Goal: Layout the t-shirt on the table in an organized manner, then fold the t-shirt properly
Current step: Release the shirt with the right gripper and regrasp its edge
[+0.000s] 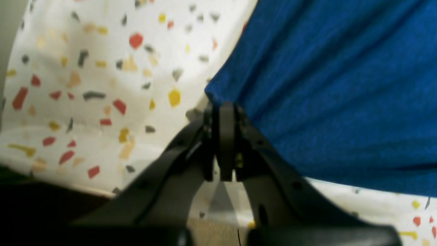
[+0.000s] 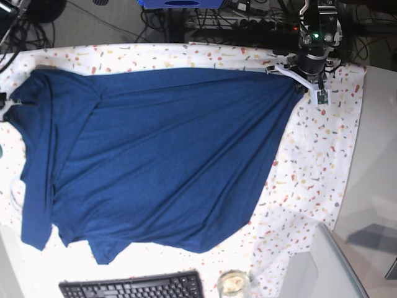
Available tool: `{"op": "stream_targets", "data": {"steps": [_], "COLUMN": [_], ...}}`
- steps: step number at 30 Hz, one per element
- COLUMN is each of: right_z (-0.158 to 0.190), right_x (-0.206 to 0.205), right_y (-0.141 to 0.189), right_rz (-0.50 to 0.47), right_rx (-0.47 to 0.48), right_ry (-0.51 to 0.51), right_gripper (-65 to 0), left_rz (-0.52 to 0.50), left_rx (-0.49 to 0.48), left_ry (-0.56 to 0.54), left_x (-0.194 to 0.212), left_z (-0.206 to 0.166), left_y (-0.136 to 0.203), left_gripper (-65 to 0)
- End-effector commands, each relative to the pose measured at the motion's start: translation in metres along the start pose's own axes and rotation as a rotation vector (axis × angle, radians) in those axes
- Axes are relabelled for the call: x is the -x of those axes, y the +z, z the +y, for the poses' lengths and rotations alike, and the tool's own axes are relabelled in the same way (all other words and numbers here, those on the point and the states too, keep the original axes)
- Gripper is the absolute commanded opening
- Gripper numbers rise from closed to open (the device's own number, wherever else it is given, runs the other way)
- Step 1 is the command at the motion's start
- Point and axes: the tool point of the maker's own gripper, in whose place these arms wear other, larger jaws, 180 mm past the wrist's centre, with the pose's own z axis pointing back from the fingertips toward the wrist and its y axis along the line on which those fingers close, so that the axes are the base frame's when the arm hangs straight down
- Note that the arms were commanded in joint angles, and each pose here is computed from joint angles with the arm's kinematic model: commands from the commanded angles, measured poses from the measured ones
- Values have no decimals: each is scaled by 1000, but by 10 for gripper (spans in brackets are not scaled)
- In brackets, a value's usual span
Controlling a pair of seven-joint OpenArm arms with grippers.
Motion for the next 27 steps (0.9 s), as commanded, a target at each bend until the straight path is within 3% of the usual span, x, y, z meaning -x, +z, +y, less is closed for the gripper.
{"op": "stream_targets", "data": {"steps": [1, 14, 19, 26, 27], "right_z": [-8, 16, 11, 0, 0], "right_x": [-12, 23, 35, 43, 43], "right_y": [7, -15, -16, -16, -15], "right_rz": [-30, 53, 82, 155, 155], "right_rx": [23, -58, -53, 10, 12], "right_ry": [16, -54, -63, 11, 12], "right_gripper": [-575, -575, -575, -576, -576], "left_rz": [-31, -20, -1, 0, 0], "left_rx": [-15, -16, -15, 0, 0], "left_ry": [-5, 1, 3, 0, 0], "left_x": [-8, -5, 2, 3, 3], "left_z": [5, 4, 4, -1, -1], "left_y": [1, -2, -5, -3, -3], "left_gripper": [-650, -650, -650, -650, -596]}}
